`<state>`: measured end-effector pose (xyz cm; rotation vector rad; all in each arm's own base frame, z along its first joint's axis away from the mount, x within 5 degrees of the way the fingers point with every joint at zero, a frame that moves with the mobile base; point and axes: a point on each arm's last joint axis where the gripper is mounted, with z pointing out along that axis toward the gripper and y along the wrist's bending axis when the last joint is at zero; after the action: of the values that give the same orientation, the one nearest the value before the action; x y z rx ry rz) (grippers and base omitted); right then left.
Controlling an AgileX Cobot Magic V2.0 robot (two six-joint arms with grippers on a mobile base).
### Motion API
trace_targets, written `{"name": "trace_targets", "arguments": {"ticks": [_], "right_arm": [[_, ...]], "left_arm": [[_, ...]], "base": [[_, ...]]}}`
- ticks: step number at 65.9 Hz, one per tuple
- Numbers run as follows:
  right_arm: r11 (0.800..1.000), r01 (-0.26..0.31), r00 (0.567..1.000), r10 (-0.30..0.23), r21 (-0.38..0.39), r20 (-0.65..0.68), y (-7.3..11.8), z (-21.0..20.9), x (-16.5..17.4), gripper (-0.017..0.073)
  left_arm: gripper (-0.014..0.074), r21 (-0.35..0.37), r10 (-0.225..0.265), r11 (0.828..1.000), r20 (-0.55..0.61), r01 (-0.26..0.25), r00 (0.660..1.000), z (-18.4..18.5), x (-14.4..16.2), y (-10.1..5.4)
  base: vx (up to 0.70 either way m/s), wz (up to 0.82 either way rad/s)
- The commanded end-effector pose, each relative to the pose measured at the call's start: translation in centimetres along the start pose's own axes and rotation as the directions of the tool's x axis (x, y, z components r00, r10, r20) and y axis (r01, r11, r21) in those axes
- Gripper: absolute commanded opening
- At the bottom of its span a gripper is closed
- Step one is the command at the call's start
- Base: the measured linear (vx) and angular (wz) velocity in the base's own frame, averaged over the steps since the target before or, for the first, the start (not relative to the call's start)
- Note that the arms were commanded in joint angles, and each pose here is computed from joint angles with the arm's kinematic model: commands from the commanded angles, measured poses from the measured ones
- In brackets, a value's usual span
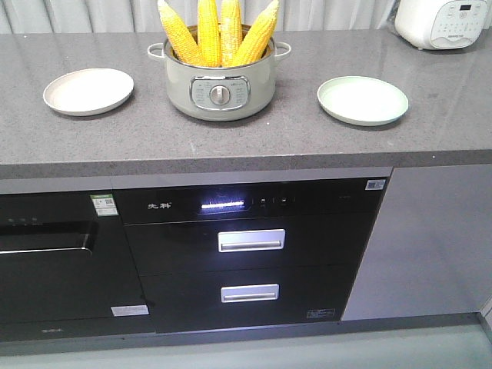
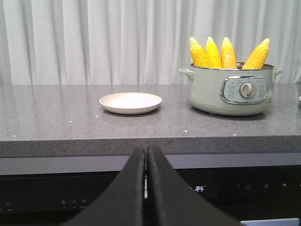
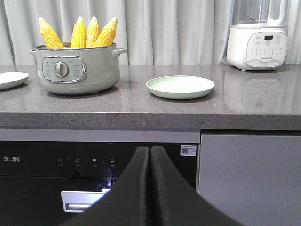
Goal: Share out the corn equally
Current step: 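Drive closer and stop facing the pot between the two plates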
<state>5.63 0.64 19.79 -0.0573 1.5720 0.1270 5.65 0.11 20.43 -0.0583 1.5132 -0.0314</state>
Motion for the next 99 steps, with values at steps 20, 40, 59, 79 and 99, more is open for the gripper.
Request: {"name": "trace_targets", "arguments": {"ticks": [20,40,59,79,99], "right_arm": [[1.0,0.011,0.998,-0.011,-0.001,0.063,0.03,0.02,-0.29,-0.0001],[1.0,0.011,0.998,-0.011,-0.001,0.063,0.03,0.02,-0.29,-0.0001],[1.0,0.011,0.998,-0.011,-0.001,0.063,0.03,0.02,-0.29,-0.0001],[1.0,0.011,0.998,-0.011,-0.001,0.063,0.03,0.02,-0.29,-0.0001],[1.0,0.011,0.998,-0.011,-0.001,0.063,0.03,0.02,-0.29,-0.0001]], "left_arm": [[-0.0006,0.005,-0.016,1.0,0.078,0.016,0.997,-0.11,-0.3,-0.02],[-0.0006,0.005,-0.016,1.0,0.078,0.016,0.997,-0.11,-0.3,-0.02],[-0.0006,0.005,-0.016,1.0,0.078,0.016,0.997,-0.11,-0.3,-0.02],[-0.0006,0.005,-0.016,1.0,0.078,0.016,0.997,-0.11,-0.3,-0.02],[-0.0006,0.005,-0.016,1.0,0.078,0.016,0.997,-0.11,-0.3,-0.02]], "base": [[0.08,-0.01],[0.08,-0.01],[0.07,0.0],[0.08,0.0],[0.09,-0.01]]}}
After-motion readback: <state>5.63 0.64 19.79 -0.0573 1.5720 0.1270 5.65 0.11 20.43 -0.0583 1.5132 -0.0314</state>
